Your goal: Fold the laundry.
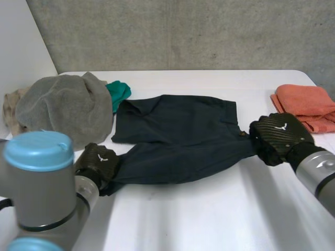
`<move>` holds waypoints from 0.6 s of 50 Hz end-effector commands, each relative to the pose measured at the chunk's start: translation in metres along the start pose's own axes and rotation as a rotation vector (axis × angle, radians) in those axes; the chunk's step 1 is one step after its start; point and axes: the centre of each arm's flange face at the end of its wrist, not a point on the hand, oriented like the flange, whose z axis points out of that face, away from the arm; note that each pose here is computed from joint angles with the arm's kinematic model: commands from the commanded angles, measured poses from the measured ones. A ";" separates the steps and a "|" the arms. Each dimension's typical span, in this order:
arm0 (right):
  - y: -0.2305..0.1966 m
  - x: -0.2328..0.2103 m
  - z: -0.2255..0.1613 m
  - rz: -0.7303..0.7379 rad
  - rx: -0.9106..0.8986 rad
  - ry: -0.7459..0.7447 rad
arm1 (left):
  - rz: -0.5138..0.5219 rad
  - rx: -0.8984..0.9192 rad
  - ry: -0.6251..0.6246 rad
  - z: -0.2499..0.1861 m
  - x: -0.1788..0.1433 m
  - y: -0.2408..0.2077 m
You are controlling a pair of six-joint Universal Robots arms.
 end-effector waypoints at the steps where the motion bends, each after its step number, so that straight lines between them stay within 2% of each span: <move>1: -0.004 0.012 -0.027 -0.210 -0.150 -0.056 | -0.002 -0.007 0.115 -0.058 -0.016 -0.018; 8: 0.001 0.005 -0.055 -0.343 -0.331 -0.268 | 0.044 -0.154 0.286 -0.095 -0.018 -0.016; 12: 0.003 -0.002 -0.048 -0.307 -0.304 -0.310 | 0.024 -0.124 0.280 -0.084 -0.022 -0.026; 21: 0.002 0.008 0.001 -0.175 -0.213 -0.181 | -0.003 -0.049 0.170 -0.017 -0.031 -0.047; 30: -0.014 0.015 0.078 -0.075 -0.062 0.036 | -0.039 0.044 -0.013 0.074 -0.061 -0.087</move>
